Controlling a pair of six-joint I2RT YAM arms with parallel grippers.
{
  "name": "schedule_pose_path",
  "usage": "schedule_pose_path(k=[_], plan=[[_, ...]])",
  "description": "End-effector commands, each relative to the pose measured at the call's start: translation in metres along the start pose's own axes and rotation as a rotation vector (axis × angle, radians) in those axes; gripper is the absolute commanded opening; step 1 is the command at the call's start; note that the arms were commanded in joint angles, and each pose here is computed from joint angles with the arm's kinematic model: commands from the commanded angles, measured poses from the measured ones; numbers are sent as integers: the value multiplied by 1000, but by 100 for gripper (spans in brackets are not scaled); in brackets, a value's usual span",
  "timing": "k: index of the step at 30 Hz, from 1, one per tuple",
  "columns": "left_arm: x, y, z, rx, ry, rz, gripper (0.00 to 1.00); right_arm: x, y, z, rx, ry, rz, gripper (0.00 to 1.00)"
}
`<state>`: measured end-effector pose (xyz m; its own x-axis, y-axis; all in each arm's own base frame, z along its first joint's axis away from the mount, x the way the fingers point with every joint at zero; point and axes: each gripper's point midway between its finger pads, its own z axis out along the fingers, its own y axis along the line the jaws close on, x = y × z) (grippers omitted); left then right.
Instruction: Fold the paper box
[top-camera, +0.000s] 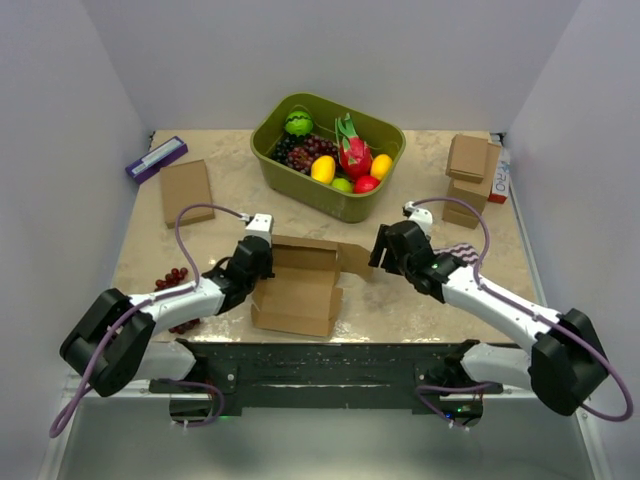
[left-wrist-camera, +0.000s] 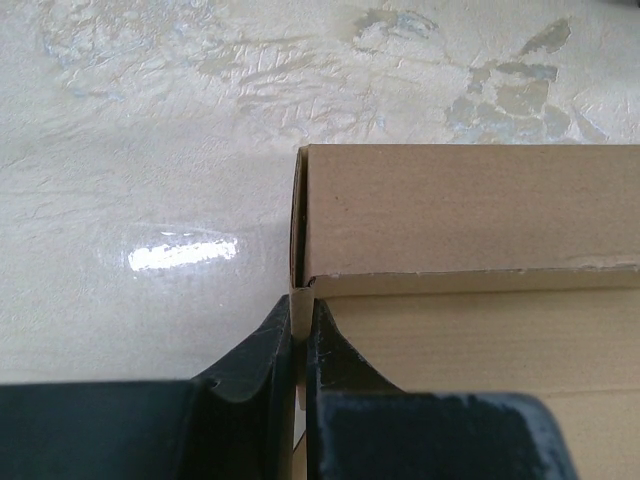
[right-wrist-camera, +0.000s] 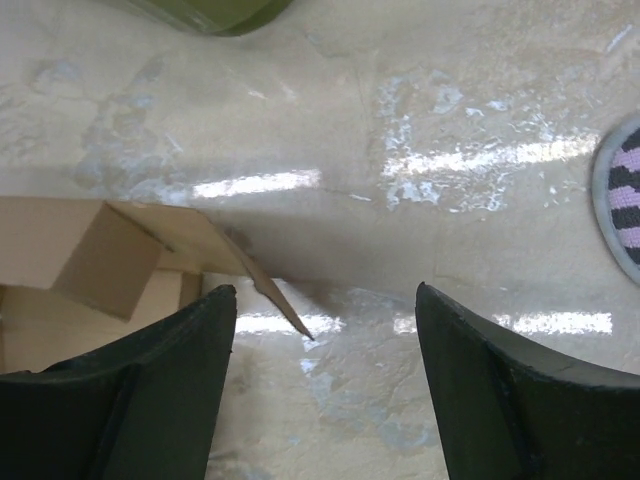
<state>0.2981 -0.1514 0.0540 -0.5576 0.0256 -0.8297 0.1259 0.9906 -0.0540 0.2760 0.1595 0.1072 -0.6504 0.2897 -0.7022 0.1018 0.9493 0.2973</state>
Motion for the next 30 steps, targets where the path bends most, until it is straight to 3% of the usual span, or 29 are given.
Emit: schedule_pose_path(k=[1, 12, 17, 25, 30], plan=[[-17, 1, 0, -3, -83, -33, 0, -8, -14, 13, 95, -43, 40, 73], [-13, 2, 0, 1, -74, -18, 0, -34, -10, 17, 6, -112, 134, 75], [-13, 4, -2, -2, -75, -18, 0, -47, -34, 20, 77, -116, 127, 79], [-17, -3, -4, 30, -86, -43, 0, 0, 12, 67, -199, 85, -45, 84], [-20, -6, -4, 44, -92, -63, 0, 17, 40, 65, -359, 109, -71, 84]])
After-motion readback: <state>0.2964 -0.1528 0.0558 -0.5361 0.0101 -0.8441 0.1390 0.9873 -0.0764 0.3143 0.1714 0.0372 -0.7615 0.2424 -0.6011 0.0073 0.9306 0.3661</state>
